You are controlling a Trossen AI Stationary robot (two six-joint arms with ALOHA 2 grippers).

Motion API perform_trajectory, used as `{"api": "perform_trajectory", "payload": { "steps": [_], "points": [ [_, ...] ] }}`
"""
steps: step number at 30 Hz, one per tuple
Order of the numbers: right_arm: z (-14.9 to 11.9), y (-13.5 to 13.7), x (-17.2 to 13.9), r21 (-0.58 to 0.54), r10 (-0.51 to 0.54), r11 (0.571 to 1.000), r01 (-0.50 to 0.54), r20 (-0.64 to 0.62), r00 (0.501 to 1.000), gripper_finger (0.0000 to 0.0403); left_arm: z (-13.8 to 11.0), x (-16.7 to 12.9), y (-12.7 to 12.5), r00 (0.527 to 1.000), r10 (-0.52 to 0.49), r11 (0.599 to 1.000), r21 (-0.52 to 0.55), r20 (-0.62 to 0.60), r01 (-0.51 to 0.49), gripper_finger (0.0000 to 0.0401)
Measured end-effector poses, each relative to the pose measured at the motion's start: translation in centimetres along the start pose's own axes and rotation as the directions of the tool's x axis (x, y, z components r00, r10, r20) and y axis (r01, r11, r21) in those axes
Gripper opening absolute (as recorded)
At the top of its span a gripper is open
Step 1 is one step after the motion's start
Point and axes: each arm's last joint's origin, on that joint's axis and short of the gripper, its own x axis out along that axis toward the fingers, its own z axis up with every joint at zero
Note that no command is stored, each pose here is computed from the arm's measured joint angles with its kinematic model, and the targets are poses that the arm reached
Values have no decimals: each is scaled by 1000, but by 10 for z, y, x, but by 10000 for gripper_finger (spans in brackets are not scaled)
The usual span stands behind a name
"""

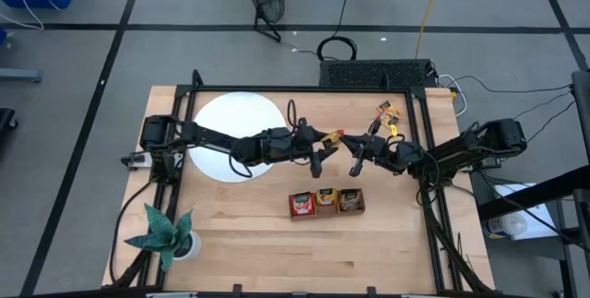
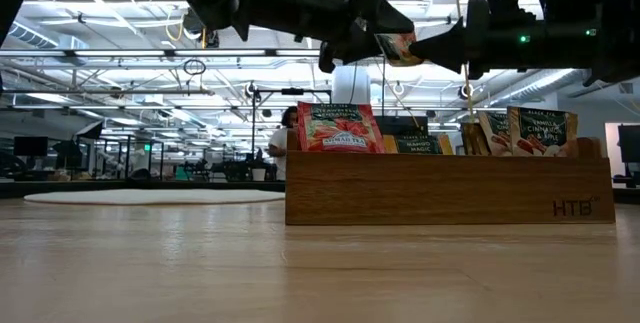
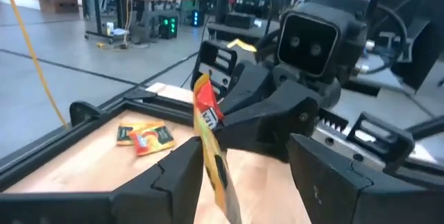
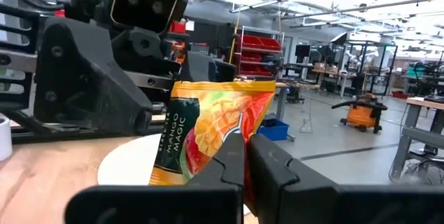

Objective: Pick & Place Tea
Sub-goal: Put the orange tea bag into the middle section of the wooden organizer

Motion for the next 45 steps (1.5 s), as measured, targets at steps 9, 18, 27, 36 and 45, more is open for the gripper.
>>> {"api": "perform_trajectory", "payload": {
  "steps": [9,18,27,36,45],
  "points": [
    [-1,0,0,-3,-2,1000,2,-6,1000,0,10,-11,-4,997,1,998,59,-83,4,211],
    [-1,0,0,-1,4,1000,-4,-7,1000,0,5,-11,-5,992,10,997,81,-129,1,139],
    [-6,1,0,49,13,999,-11,-54,998,16,5,-16,-2,976,42,979,202,-216,3,4],
    [-9,1,-1,49,17,999,-13,-82,996,41,49,-44,-12,909,158,958,282,-386,-47,2],
    [-10,-2,-3,-17,-65,998,63,-119,991,42,96,-37,-33,722,213,971,223,-658,-83,1]
  ]
}}
